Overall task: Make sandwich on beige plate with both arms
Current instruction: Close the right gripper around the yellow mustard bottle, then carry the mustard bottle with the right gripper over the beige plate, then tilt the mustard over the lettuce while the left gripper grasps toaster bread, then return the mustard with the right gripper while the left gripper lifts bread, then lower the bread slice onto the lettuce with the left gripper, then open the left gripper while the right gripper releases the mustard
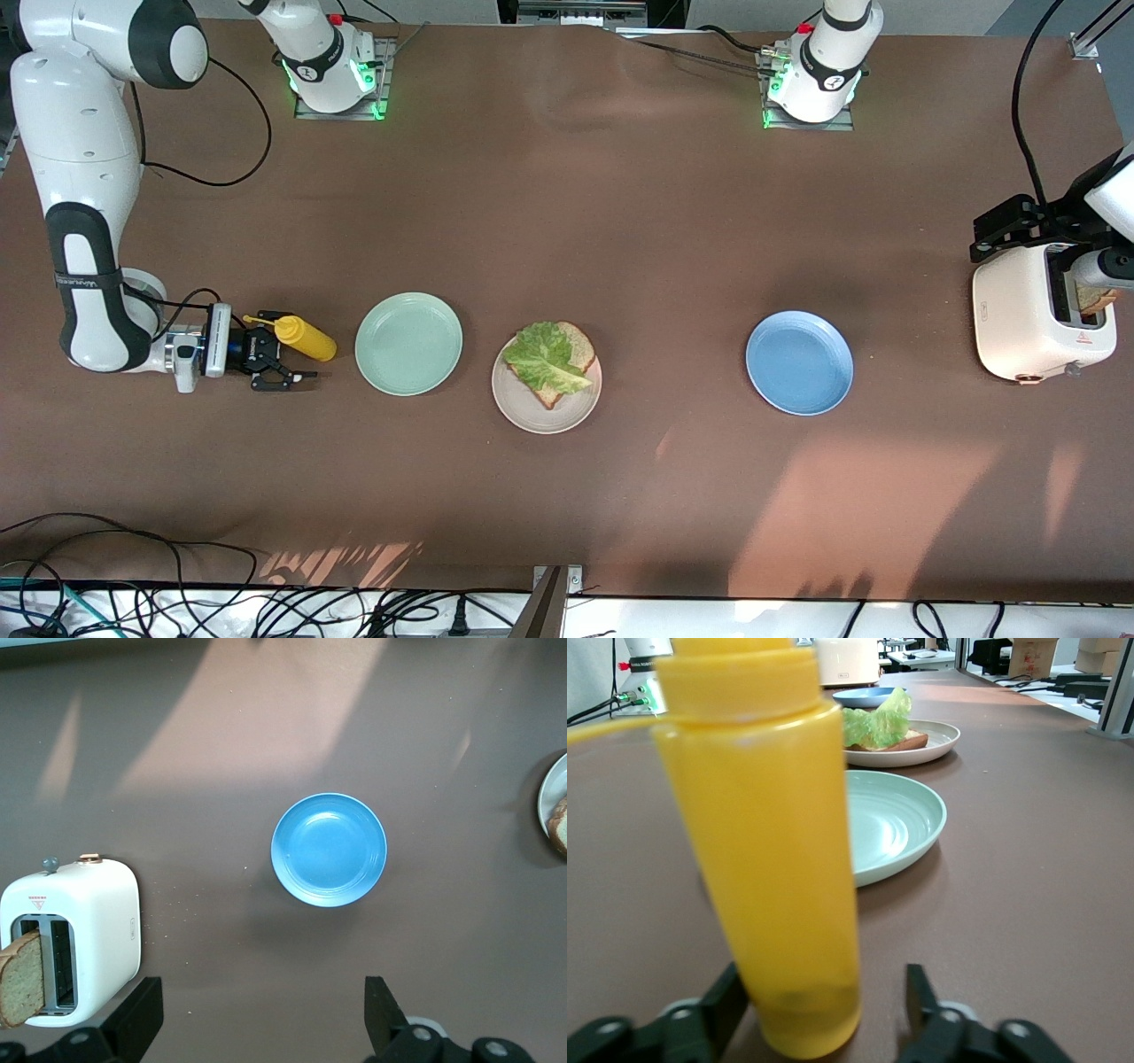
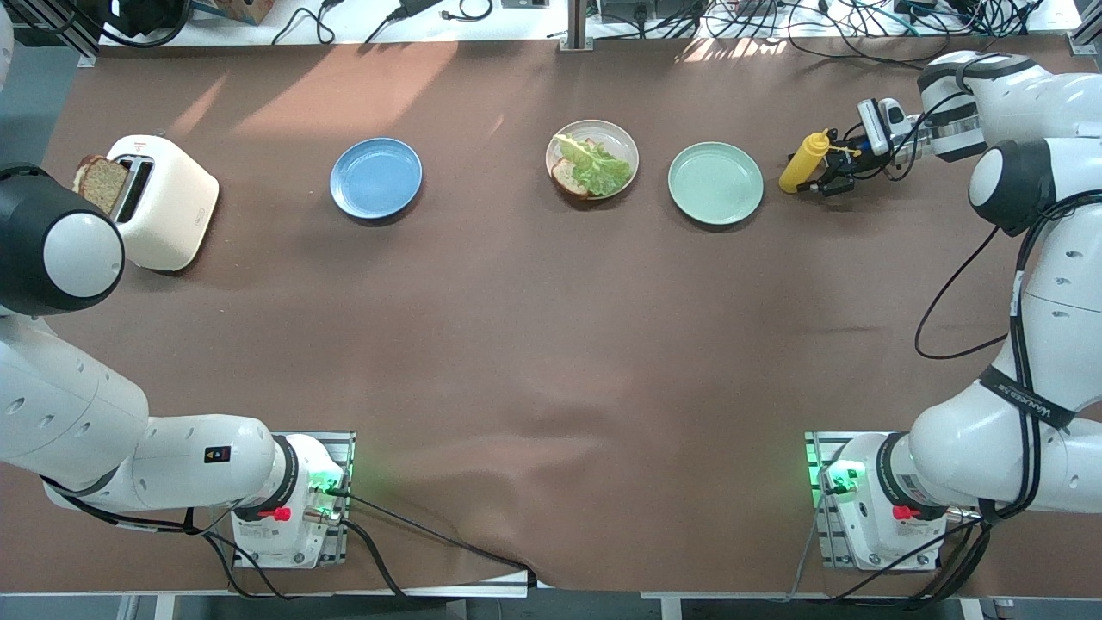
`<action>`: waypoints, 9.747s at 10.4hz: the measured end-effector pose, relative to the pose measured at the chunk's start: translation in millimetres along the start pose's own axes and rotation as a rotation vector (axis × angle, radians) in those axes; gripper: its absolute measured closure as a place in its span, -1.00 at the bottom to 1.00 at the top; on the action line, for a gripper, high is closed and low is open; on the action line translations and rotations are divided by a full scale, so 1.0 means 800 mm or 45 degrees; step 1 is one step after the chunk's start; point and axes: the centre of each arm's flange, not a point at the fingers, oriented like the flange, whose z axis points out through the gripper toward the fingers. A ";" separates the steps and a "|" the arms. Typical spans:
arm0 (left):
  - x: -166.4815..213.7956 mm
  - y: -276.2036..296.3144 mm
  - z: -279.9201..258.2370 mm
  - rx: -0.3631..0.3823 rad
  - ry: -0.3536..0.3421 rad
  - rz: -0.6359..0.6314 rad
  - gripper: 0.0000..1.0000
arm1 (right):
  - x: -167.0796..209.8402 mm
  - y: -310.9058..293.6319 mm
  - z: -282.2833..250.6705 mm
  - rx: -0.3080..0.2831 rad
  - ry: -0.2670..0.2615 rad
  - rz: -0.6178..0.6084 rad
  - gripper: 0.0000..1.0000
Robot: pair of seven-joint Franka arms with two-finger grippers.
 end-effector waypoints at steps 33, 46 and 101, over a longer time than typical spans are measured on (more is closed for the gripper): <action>-0.074 -0.421 0.315 0.021 -0.640 -0.041 -0.96 | 0.463 -0.026 0.424 -0.399 -2.129 0.293 0.30; -0.064 -0.427 0.367 0.048 -0.695 -0.005 0.72 | 0.450 -0.030 0.487 -0.437 -2.327 0.219 0.30; 0.076 0.505 0.499 -0.799 -0.418 -0.722 -1.00 | 0.058 0.052 -0.130 0.219 -0.271 0.189 -1.00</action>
